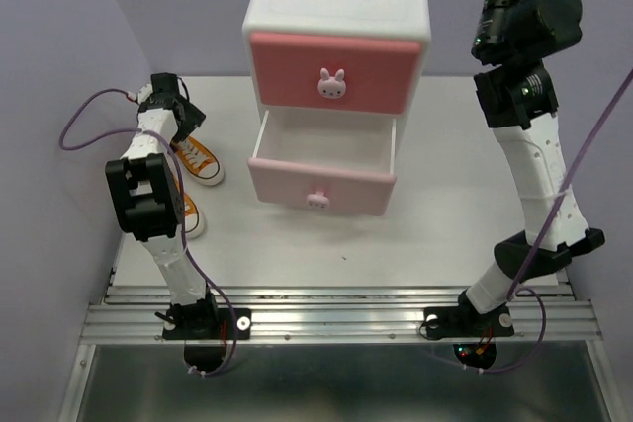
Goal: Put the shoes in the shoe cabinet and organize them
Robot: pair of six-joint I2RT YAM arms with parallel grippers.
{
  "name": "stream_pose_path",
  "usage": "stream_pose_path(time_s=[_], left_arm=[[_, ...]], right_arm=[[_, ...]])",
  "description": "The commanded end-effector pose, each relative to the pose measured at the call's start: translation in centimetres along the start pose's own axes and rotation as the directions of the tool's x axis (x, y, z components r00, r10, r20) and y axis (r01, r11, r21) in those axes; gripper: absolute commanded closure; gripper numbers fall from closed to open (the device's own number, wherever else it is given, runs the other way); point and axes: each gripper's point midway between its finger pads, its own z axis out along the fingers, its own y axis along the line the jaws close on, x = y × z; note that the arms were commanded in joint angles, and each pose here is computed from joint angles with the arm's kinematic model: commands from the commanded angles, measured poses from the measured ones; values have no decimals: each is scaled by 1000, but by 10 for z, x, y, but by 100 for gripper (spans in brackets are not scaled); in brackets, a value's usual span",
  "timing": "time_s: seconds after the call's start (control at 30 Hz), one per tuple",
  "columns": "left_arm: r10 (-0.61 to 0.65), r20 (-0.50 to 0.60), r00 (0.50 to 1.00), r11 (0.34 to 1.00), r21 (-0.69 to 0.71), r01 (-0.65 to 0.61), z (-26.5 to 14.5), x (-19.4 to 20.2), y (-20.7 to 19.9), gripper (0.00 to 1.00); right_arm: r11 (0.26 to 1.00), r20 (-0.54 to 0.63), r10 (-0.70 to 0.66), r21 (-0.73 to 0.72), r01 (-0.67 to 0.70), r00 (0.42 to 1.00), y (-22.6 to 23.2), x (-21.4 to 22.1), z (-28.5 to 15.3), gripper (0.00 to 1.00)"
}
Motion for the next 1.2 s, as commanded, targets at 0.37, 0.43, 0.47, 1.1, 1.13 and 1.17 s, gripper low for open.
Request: stream_pose_path(time_s=[0.37, 0.43, 0.47, 1.1, 1.13, 1.17], left_arm=[[32, 19, 999, 997, -69, -31, 40, -7, 6, 50], [46, 26, 999, 997, -66, -44, 36, -11, 5, 63], [51, 27, 998, 996, -73, -49, 36, -12, 7, 68], [-305, 329, 893, 881, 453, 134, -323, -83, -56, 100], [-341, 321, 883, 849, 509, 143, -347, -81, -53, 100], [-371, 305, 877, 822, 547, 158, -360, -76, -54, 100]], right_arm=[[968, -303, -107, 185, 169, 947, -89, 110, -59, 0], [963, -321, -133, 183, 199, 938, -93, 108, -61, 0], [960, -324, -139, 187, 208, 936, -94, 107, -62, 0], [967, -375, -101, 179, 179, 921, -95, 109, -73, 0], [968, -371, -98, 179, 174, 923, -95, 107, -73, 0], [969, -372, -97, 177, 174, 923, -95, 107, -73, 0]])
